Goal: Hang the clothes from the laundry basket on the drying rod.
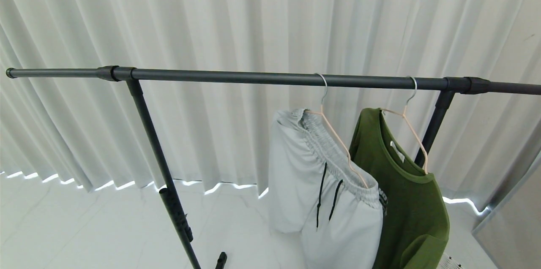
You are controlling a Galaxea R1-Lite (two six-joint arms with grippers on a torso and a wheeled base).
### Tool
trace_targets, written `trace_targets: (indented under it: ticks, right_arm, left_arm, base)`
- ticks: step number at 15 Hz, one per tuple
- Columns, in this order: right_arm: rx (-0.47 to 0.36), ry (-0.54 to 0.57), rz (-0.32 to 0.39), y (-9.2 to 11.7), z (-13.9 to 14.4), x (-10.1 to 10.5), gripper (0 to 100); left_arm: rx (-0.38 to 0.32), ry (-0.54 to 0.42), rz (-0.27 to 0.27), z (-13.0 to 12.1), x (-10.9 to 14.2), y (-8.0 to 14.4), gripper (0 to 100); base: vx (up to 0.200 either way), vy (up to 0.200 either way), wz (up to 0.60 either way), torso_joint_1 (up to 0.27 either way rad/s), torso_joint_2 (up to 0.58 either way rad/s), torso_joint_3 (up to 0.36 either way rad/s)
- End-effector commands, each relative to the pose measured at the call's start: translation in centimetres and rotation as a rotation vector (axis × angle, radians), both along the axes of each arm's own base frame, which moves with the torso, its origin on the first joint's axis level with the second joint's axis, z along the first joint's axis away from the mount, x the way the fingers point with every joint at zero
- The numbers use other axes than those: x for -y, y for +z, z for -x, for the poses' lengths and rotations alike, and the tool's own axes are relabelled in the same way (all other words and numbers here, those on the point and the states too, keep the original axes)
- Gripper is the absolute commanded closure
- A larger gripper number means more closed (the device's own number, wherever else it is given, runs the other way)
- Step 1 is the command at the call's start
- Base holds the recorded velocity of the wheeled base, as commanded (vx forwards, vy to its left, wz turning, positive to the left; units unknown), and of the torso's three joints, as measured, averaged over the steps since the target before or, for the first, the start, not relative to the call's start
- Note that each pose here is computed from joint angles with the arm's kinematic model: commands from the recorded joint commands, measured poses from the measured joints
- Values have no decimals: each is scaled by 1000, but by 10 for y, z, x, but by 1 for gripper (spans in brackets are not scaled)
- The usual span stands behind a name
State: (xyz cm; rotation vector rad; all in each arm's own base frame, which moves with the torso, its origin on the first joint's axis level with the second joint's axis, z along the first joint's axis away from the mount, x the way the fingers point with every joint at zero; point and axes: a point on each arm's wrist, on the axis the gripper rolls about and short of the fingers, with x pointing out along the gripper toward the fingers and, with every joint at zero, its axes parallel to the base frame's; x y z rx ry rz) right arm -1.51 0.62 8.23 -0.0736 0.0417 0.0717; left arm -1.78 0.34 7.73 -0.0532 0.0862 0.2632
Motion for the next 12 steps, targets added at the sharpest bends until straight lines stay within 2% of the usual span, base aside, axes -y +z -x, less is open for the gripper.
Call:
trace_targets:
  ticks: [1, 12]
  right_arm:
    - [-1, 1, 1, 0, 0, 0, 0]
    - [-2, 2, -1, 0, 0, 0, 0]
  left_arm:
    - [-4, 0, 0, 0, 0, 0, 0]
    - [-4, 0, 0, 0, 0, 0, 0]
  base:
    - [0, 0, 0, 0, 0, 0]
    - [0, 0, 0, 0, 0, 0]
